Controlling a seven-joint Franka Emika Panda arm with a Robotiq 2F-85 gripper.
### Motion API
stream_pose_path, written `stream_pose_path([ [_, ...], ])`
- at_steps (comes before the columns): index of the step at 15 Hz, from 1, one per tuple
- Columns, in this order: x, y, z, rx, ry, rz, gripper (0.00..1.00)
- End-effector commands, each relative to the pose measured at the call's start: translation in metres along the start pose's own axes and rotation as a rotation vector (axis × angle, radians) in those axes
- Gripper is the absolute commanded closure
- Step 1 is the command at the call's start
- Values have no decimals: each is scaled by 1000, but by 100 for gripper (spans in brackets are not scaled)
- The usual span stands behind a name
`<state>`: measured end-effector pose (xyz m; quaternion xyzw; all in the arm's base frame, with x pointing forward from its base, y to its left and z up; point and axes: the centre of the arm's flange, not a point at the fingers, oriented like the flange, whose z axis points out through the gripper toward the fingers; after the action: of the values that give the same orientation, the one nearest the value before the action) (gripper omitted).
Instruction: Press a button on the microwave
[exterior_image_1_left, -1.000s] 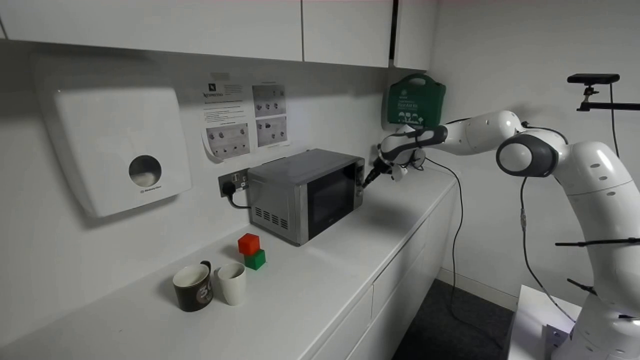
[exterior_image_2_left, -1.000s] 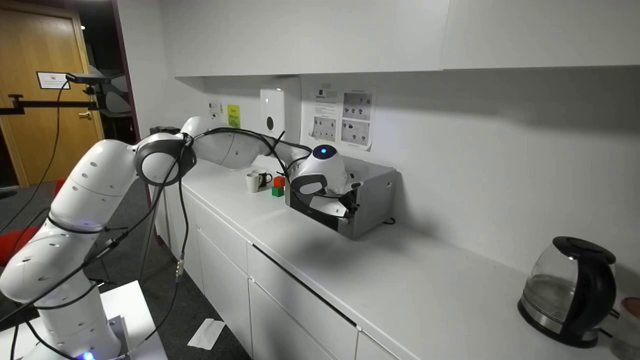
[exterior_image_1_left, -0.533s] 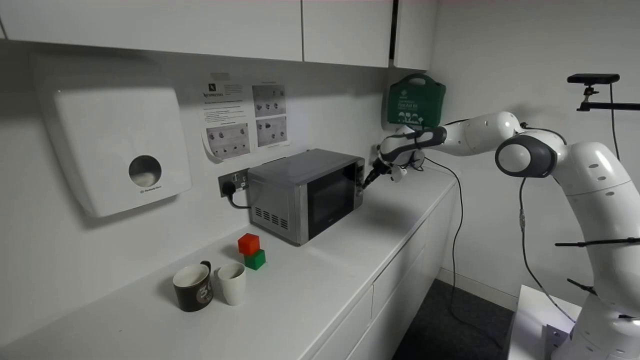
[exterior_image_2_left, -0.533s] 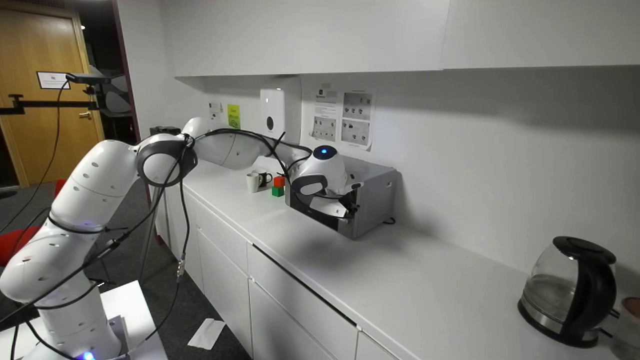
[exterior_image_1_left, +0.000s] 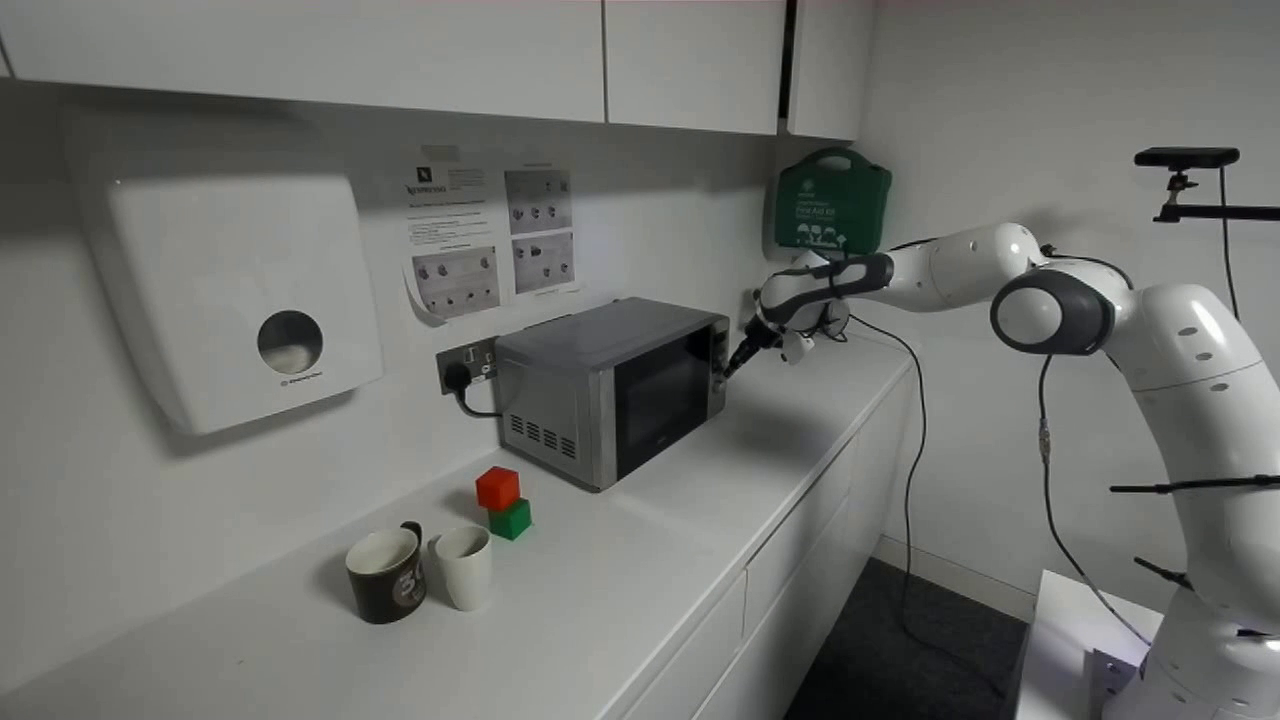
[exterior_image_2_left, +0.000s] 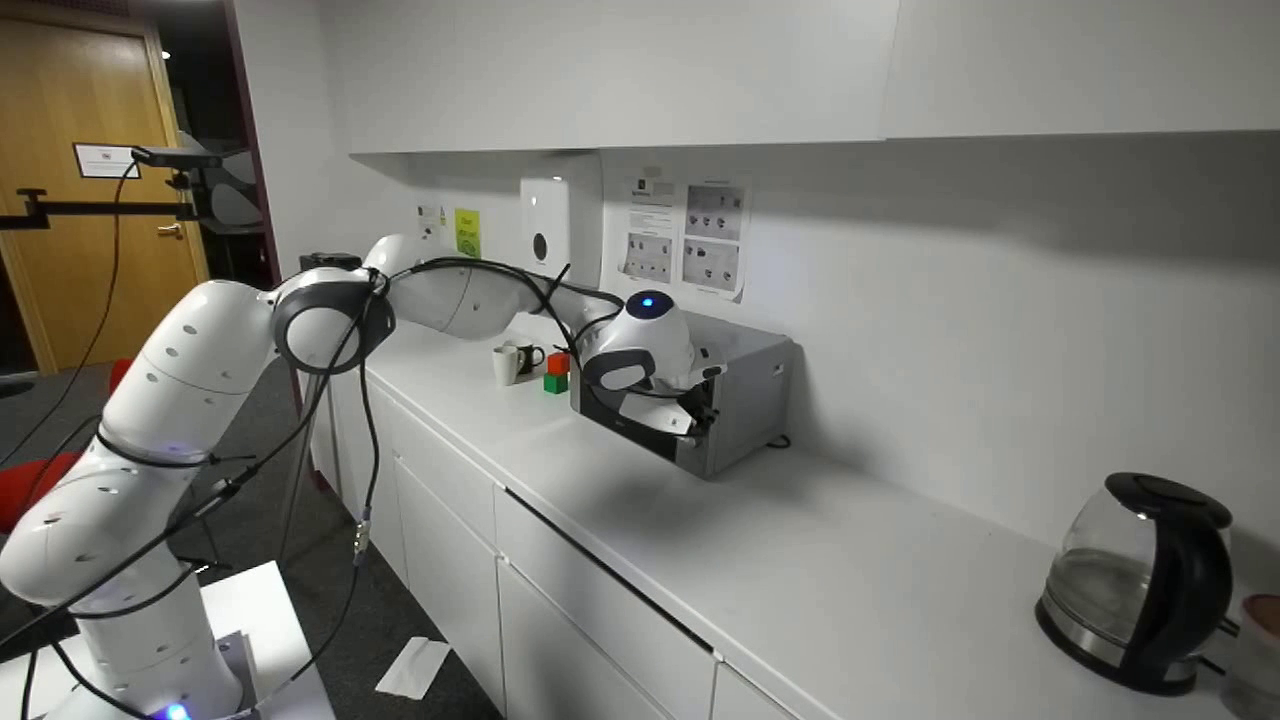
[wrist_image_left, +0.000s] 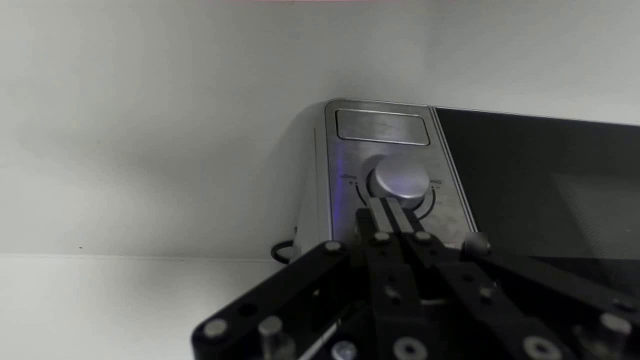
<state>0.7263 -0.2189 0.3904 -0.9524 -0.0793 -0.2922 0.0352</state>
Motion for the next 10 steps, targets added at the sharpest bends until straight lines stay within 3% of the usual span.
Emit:
stream_pose_path([
  [1,16,7,-3,-3,29,9,100],
  [10,18,9,-7,-4,33,9,100],
])
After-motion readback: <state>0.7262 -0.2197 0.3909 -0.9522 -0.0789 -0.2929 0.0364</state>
